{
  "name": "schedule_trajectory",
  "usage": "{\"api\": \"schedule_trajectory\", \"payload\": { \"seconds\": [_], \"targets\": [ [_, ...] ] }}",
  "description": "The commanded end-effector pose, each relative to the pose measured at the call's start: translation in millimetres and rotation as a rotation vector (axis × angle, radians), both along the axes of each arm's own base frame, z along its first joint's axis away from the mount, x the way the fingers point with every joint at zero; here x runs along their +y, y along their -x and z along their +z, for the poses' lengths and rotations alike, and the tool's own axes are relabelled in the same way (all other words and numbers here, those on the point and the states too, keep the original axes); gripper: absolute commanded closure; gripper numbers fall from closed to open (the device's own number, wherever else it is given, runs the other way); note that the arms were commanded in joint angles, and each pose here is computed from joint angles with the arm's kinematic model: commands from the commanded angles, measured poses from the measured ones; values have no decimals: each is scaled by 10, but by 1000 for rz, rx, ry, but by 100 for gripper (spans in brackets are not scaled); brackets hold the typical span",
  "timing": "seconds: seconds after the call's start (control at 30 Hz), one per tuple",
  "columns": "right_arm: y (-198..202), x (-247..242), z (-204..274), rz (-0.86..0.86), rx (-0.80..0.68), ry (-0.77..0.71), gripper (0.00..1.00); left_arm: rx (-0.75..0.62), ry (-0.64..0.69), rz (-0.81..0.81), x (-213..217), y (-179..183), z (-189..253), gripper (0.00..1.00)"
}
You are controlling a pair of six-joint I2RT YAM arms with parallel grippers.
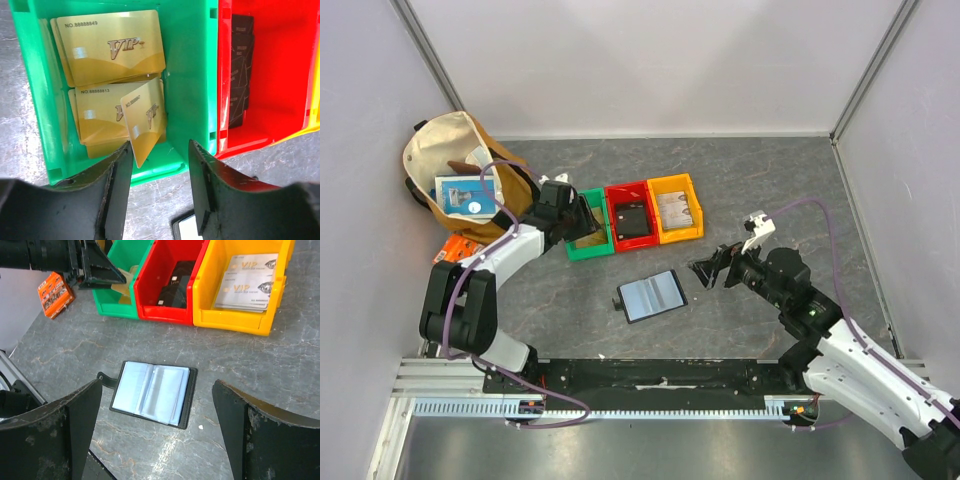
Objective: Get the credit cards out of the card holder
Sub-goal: Place the credit card in the storage box, then remove the credit card from the card holder.
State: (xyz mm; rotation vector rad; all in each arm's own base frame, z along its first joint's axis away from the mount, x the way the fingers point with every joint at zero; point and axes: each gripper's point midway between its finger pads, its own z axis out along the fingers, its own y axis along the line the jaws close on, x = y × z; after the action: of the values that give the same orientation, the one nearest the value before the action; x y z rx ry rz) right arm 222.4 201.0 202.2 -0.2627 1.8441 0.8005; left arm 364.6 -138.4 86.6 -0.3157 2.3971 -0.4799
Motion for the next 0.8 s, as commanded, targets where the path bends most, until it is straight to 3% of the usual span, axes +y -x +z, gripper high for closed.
{"api": "schedule_trajectory", "payload": {
  "seconds": [0.0,0.2,0.33,0.53,0.77],
  "targets": [
    [27,83,-79,42,31,0,2,-85,-47,30,105,-153,315,42],
    [29,164,-224,72,88,13,4,-131,-107,37,214,-182,579,27],
    [38,230,-332,94,140,19,4,-169,-75,15,144,-43,792,25],
    [52,397,-553,141,233,18,6,-234,68,-148,-448,583,1006,32],
    [103,594,-852,160,339,61,12,-180,190,-322,-1008,1391,742,36]
  ]
}}
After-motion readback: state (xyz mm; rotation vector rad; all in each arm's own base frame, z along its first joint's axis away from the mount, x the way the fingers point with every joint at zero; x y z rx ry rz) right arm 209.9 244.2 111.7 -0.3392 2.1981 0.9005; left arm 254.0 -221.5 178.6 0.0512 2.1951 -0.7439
